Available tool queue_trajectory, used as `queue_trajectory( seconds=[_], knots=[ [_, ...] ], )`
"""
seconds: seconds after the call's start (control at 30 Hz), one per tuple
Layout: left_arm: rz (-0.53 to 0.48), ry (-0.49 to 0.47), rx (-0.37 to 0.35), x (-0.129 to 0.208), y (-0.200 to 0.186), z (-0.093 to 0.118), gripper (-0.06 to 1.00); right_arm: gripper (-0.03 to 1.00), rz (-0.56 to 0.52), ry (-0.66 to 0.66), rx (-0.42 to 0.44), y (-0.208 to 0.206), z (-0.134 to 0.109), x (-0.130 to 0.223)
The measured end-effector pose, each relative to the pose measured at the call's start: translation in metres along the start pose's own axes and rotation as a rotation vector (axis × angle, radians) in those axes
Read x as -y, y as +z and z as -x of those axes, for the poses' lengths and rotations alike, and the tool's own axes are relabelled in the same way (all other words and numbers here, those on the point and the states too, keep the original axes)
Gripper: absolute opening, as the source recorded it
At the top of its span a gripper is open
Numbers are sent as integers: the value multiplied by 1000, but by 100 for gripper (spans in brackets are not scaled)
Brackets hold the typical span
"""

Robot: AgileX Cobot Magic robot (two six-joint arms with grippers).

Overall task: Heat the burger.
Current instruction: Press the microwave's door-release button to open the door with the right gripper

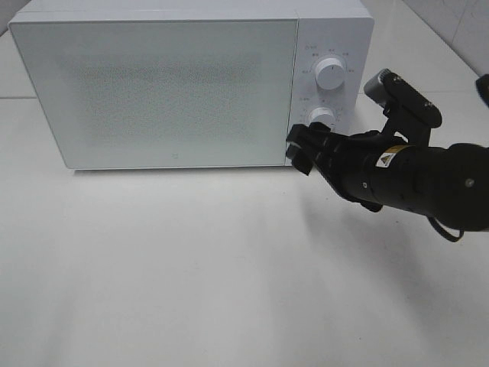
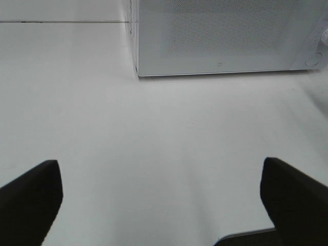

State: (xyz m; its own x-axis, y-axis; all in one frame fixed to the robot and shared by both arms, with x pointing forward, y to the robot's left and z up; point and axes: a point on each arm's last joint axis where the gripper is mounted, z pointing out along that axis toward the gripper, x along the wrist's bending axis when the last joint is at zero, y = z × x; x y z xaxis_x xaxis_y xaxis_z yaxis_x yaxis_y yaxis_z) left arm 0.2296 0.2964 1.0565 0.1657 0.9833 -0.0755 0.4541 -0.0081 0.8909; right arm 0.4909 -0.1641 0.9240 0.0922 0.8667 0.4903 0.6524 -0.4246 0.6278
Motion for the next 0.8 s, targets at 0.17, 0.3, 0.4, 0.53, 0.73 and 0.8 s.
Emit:
queue_trajectory(
  seconds=[0.17, 0.3, 0.4, 0.53, 0.73, 0.8],
  knots=[
    [0, 0, 0, 0, 0, 0, 96, 76, -180, -193, 50, -15, 11, -1],
    [0, 0, 0, 0, 0, 0, 96, 76, -341, -340, 43, -37, 16, -1],
    [0, 0, 0, 0, 0, 0, 96, 76, -432, -434, 38, -52, 18, 0],
    [0, 0, 0, 0, 0, 0, 96, 76, -512, -525, 45, -68, 17, -2],
    [0, 0, 0, 0, 0, 0, 96, 76, -562, -608, 70, -107, 9, -18],
    [0, 0, 0, 0, 0, 0, 96, 76, -552, -614, 66, -120, 8, -21]
  ],
)
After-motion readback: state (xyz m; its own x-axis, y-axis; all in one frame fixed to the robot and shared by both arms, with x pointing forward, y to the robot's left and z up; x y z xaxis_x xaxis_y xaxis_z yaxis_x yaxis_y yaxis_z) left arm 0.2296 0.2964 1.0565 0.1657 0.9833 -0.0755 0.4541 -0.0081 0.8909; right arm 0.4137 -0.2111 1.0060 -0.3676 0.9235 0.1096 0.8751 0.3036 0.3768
